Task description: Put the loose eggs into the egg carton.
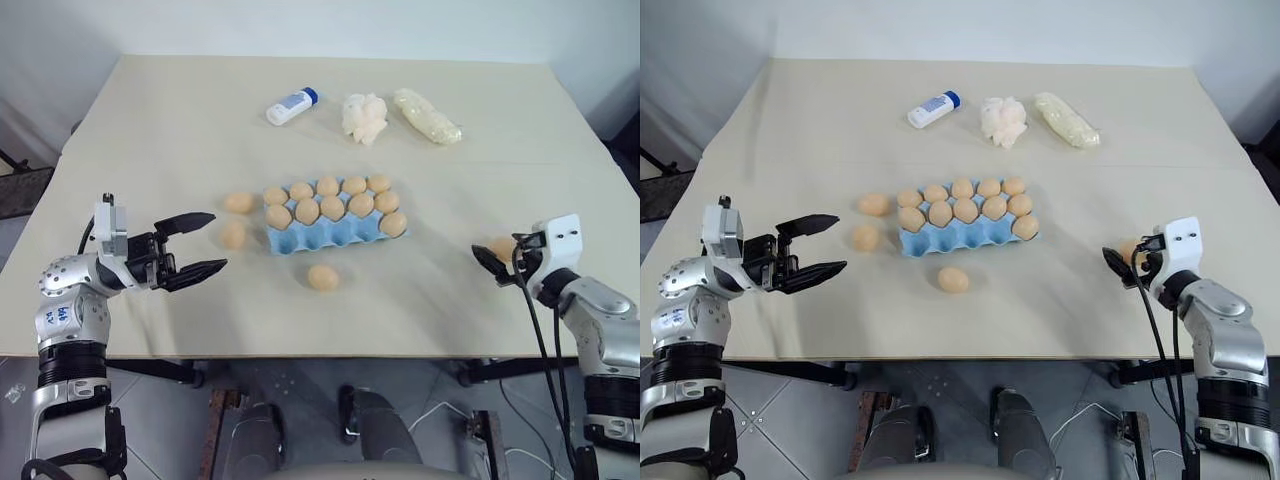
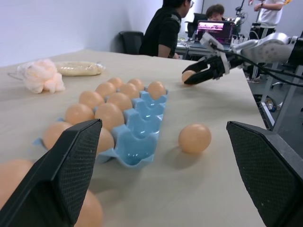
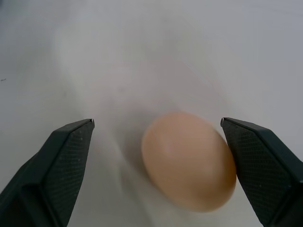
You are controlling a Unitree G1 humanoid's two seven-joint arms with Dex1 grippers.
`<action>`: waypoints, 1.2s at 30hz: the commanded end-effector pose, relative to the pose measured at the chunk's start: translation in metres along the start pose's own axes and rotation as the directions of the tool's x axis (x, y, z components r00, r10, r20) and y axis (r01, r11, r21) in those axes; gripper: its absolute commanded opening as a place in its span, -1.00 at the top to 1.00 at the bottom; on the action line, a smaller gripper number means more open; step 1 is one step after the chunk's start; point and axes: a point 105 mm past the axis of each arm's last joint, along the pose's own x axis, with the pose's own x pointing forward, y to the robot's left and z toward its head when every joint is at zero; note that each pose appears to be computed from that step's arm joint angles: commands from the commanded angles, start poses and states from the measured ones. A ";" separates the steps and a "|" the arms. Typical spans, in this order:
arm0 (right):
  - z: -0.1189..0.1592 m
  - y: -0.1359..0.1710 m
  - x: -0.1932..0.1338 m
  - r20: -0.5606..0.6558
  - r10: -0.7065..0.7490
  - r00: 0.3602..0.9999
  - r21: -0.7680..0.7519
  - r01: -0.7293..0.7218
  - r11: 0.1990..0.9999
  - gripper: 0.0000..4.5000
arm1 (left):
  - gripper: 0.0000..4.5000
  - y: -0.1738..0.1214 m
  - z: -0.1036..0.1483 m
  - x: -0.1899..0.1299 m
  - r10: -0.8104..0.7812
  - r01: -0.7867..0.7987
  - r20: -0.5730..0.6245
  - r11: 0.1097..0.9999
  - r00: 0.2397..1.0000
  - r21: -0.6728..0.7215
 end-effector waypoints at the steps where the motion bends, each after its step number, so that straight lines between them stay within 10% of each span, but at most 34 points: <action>1: 0.013 -0.001 0.001 0.036 -0.003 0.999 -0.019 0.003 1.000 -0.59 | -1.00 -0.004 0.006 -0.002 -0.026 0.026 0.011 0.999 1.000 0.027; 8: 0.020 -0.002 -0.003 0.058 -0.014 0.998 -0.029 0.016 0.999 0.25 | -1.00 -0.013 -0.009 -0.010 -0.094 0.095 -0.093 0.995 0.991 0.011; 22: 0.107 0.085 -0.002 0.242 0.256 0.936 -0.138 -0.228 0.964 0.27 | -1.00 -0.008 -0.027 -0.022 -0.086 0.088 -0.218 0.996 0.972 0.002; 36: 0.099 0.175 0.027 0.189 0.494 0.849 -0.172 -0.467 0.867 0.27 | -1.00 -0.004 -0.035 -0.016 -0.047 0.051 -0.147 0.998 0.988 0.023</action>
